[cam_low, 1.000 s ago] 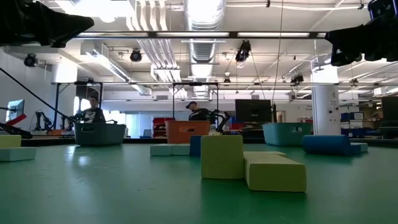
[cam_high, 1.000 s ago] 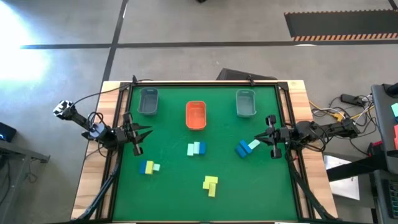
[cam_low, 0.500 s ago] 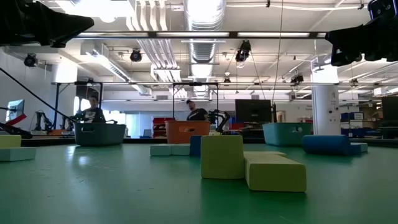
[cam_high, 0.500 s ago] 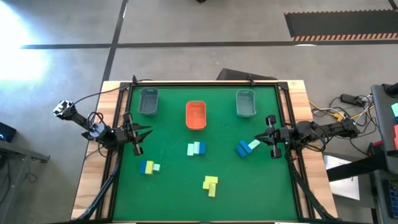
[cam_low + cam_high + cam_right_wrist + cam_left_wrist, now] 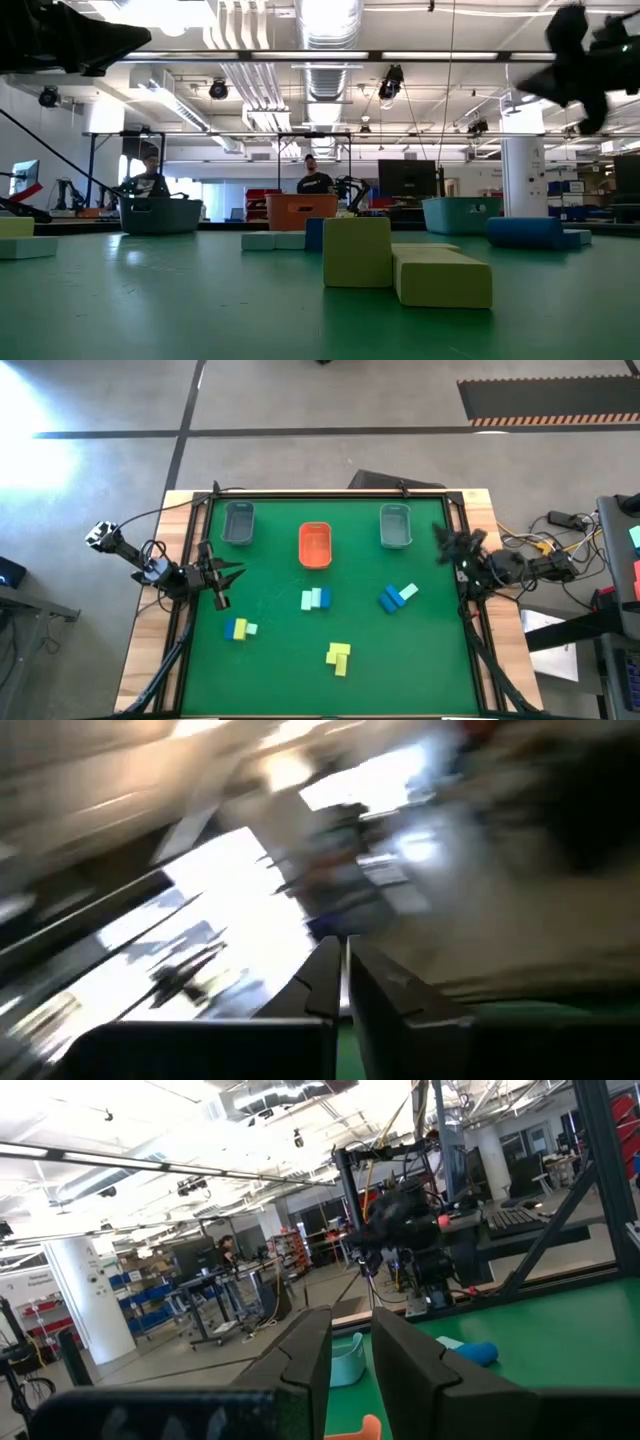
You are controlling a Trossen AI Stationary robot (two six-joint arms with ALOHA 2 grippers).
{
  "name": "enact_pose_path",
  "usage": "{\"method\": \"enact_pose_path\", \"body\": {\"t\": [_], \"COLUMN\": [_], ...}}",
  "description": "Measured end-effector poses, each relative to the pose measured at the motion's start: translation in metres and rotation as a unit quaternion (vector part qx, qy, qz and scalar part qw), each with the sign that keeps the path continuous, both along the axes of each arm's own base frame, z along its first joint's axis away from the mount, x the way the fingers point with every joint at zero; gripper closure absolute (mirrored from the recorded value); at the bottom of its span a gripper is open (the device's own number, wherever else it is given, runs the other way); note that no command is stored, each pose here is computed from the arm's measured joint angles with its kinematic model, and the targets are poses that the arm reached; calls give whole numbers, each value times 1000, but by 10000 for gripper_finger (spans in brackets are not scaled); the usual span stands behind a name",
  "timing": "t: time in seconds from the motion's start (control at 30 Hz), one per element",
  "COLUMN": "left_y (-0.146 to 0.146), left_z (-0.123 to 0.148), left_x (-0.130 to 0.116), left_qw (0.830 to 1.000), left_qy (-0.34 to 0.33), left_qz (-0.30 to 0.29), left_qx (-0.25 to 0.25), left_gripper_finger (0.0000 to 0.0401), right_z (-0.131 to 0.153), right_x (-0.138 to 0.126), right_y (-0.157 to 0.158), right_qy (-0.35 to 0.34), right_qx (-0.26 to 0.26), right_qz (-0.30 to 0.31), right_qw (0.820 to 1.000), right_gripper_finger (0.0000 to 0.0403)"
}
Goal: Sort & place blocks by color
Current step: Put the dark blue wooden block into the orange bin
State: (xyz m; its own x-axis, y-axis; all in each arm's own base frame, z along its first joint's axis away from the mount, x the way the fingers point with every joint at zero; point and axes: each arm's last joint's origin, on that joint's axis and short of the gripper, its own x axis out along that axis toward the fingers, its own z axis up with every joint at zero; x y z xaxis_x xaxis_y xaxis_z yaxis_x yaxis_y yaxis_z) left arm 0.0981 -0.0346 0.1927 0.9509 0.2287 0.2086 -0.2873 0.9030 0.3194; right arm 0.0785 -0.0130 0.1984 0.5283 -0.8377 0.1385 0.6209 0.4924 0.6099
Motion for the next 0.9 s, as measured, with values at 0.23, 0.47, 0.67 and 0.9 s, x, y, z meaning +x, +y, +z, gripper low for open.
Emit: {"method": "enact_pose_path", "body": {"t": [0.23, 0.47, 0.67, 0.9], "left_y": [0, 0, 0, 0], "left_z": [0, 0, 0, 0], "left_x": [0, 0, 0, 0], "left_qw": [1000, 1000, 1000, 1000], "left_qy": [0, -1, -1, -2], "left_qz": [0, 0, 0, -1], "left_qx": [0, -1, -1, -1], "left_gripper_finger": [343, 343, 343, 343], "right_z": [-2, 2, 3, 3], "right_x": [-5, 9, 12, 12], "right_y": [-3, 8, 14, 14], "right_qy": [53, 100, 89, 88], "right_qx": [6, -167, -230, -232], "right_qz": [-96, 160, 264, 268], "right_qw": [994, 968, 932, 931], "right_gripper_finger": [392, 392, 392, 392]}}
